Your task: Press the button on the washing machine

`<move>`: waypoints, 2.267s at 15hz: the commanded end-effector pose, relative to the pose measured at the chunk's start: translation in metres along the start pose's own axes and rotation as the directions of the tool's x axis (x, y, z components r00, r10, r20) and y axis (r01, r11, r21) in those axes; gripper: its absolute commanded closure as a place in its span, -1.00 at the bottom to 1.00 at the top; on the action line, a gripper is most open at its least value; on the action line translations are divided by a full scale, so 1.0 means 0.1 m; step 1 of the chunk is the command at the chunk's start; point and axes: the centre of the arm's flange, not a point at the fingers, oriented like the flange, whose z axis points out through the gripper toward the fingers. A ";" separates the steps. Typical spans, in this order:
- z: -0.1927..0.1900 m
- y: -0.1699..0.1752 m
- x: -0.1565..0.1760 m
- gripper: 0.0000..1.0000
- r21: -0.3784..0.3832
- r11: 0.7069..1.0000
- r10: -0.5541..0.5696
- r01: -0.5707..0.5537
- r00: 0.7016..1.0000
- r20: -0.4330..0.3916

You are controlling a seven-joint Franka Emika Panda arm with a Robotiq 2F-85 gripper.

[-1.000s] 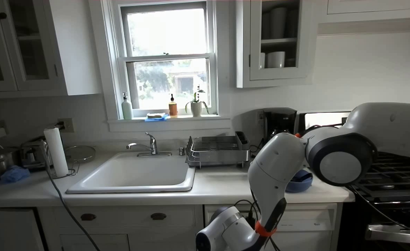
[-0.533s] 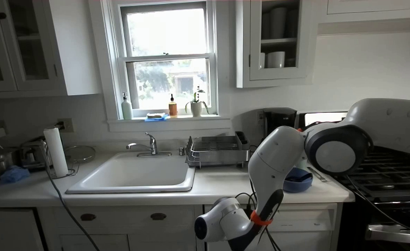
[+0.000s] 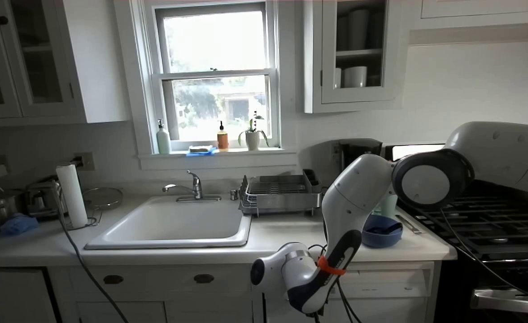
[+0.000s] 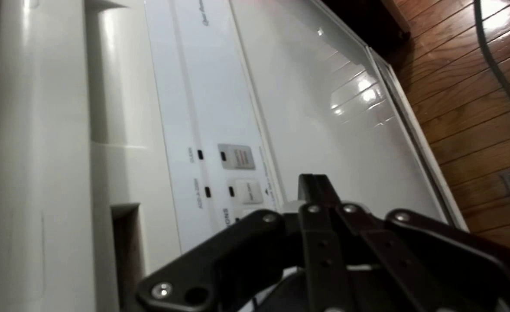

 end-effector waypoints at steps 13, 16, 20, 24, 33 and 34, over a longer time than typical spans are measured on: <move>-0.90 1.31 -1.08 1.00 0.570 0.821 0.020 0.033 0.996 -0.086; -1.06 1.63 -1.30 1.00 0.684 0.727 0.019 0.059 0.994 -0.106; -1.16 2.04 -1.58 1.00 0.760 0.650 0.109 0.000 0.990 -0.094; -1.11 2.55 -1.75 1.00 0.807 0.564 0.329 -0.177 0.944 -0.023; -1.43 2.99 -2.09 -0.20 0.740 0.482 0.629 -0.470 0.773 0.082; -1.49 3.00 -2.14 -0.32 0.726 0.480 0.640 -0.493 0.763 0.094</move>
